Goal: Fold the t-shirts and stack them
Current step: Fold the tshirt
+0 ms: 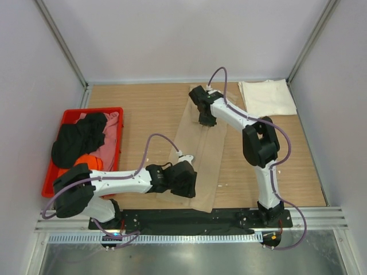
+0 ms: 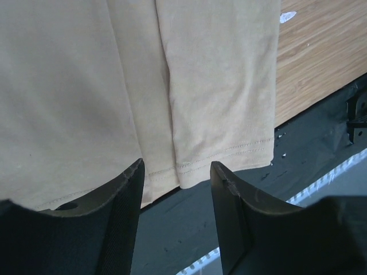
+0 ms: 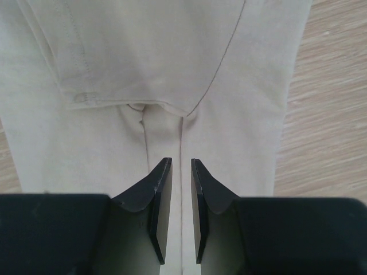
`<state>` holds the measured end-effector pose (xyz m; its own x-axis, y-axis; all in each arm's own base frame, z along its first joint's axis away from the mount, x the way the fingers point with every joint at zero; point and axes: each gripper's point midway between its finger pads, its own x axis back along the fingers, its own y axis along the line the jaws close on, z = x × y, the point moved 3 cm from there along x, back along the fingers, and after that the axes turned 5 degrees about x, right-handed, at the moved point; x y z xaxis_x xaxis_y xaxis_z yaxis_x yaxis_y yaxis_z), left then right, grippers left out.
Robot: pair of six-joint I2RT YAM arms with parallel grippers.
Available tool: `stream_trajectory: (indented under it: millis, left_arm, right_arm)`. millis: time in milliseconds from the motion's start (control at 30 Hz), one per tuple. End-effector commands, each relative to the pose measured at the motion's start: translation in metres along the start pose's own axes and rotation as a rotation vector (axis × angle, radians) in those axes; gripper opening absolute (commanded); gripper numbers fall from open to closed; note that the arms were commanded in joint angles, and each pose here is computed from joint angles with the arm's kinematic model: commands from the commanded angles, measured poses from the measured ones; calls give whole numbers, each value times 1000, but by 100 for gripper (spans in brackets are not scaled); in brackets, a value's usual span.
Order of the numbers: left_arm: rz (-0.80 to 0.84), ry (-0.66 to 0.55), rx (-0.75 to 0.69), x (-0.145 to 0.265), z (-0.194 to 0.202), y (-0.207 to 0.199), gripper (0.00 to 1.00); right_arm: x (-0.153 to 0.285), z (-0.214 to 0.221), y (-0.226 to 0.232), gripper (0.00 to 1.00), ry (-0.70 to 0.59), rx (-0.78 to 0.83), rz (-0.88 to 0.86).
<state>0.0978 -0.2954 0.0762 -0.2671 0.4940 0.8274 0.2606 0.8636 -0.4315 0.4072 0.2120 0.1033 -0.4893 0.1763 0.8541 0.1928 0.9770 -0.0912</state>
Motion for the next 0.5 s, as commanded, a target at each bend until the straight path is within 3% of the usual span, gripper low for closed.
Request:
stream_trajectory:
  millis: [0, 467]
  left_arm:
    - [23, -107, 20, -1, -20, -21, 51]
    - [-5, -63, 20, -13, 4, -22, 46]
  right_arm:
    - [-1, -12, 2, 25, -16, 13, 9]
    - [-27, 6, 2, 25, 41, 7, 56]
